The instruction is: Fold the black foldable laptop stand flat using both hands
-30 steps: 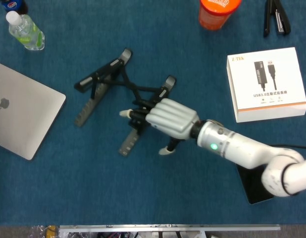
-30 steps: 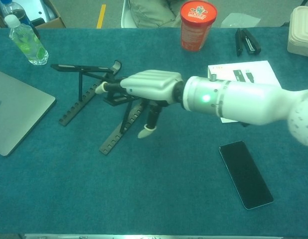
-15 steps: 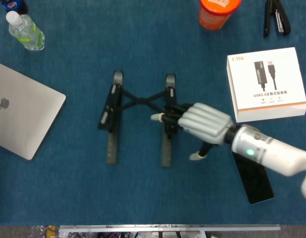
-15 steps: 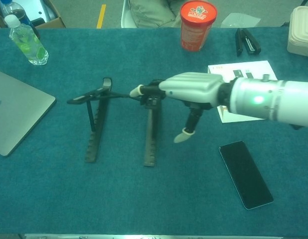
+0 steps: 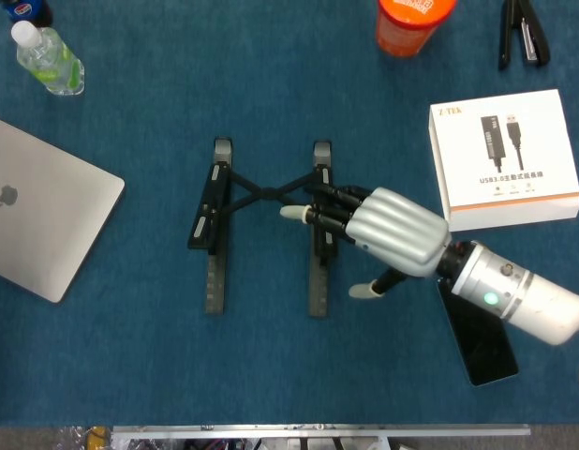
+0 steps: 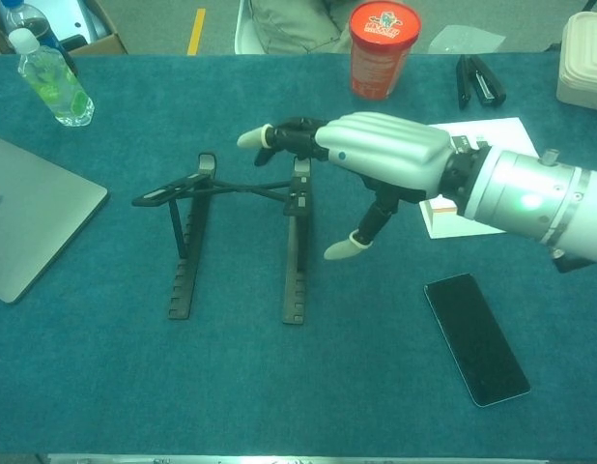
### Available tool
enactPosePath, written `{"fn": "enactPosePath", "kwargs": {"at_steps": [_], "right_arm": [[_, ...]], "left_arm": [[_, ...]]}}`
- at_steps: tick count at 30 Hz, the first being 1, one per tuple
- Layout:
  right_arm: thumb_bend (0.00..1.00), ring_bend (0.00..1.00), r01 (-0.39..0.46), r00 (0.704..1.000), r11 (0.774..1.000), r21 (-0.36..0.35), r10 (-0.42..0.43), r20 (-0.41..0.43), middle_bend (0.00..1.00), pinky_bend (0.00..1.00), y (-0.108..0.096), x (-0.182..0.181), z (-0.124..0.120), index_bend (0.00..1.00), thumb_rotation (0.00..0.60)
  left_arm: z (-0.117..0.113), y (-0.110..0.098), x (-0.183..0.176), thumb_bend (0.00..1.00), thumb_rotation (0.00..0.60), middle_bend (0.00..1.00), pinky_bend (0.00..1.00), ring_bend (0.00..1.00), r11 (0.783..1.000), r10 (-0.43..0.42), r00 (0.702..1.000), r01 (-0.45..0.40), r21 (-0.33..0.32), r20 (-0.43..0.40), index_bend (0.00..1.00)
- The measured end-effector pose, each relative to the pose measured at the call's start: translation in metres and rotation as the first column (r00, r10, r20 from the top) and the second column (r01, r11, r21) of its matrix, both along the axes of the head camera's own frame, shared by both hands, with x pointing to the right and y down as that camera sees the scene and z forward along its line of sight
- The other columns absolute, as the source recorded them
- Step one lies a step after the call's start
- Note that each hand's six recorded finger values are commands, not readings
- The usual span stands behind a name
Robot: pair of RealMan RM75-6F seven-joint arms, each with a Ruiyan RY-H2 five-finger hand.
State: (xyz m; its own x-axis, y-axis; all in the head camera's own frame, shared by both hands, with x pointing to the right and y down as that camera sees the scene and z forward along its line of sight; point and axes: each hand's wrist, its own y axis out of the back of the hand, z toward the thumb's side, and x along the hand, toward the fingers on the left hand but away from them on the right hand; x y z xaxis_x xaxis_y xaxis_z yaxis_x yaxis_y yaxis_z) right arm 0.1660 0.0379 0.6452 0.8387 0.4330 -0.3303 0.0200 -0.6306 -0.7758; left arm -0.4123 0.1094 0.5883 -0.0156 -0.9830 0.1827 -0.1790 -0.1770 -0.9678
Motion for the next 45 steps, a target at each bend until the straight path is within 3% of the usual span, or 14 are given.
{"fn": "enactPosePath", "kwargs": {"at_steps": [9, 14, 18, 21, 38, 45], "right_arm": [[0.0, 0.04, -0.001, 0.998, 0.985, 0.173, 0.011, -0.056, 0.14, 0.21, -0.004, 0.0, 0.015, 0.0, 0.6], [0.01, 0.04, -0.016, 0.996, 0.975, 0.22, 0.035, -0.083, 0.14, 0.21, -0.009, -0.008, 0.03, 0.0, 0.6], [0.15, 0.04, -0.025, 0.995, 0.963, 0.268, 0.051, -0.091, 0.14, 0.21, -0.013, -0.018, 0.037, 0.0, 0.6], [0.17, 0.04, -0.05, 0.994, 0.951, 0.305, 0.078, -0.079, 0.14, 0.21, -0.019, -0.024, 0.035, 0.0, 0.6], [0.17, 0.04, -0.186, 0.976, 0.91, 0.371, 0.215, -0.036, 0.14, 0.21, -0.067, -0.039, 0.012, 0.0, 0.6], [0.17, 0.04, -0.226, 0.962, 0.893, 0.389, 0.266, -0.053, 0.14, 0.21, -0.086, -0.04, 0.011, 0.0, 0.6]], "left_arm": [[0.003, 0.002, -0.008, 0.24, 0.6, 0.05, 0.03, 0.0, 1.0, -0.014, 1.0, 0.014, -0.006, -0.003, 0.1], [0.007, -0.001, -0.008, 0.24, 0.6, 0.05, 0.03, 0.0, 1.0, -0.007, 1.0, 0.007, -0.012, -0.016, 0.1], [0.011, -0.004, -0.006, 0.24, 0.6, 0.06, 0.03, 0.0, 1.0, 0.006, 0.999, -0.007, -0.024, -0.031, 0.1], [0.014, -0.007, -0.004, 0.24, 0.6, 0.06, 0.03, 0.0, 0.999, 0.023, 0.999, -0.025, -0.036, -0.034, 0.1], [0.026, -0.019, 0.002, 0.24, 0.6, 0.1, 0.03, 0.01, 0.99, 0.091, 0.992, -0.099, -0.1, -0.085, 0.12], [0.028, -0.016, 0.008, 0.24, 0.6, 0.12, 0.04, 0.02, 0.98, 0.148, 0.977, -0.166, -0.112, -0.153, 0.15]]}}
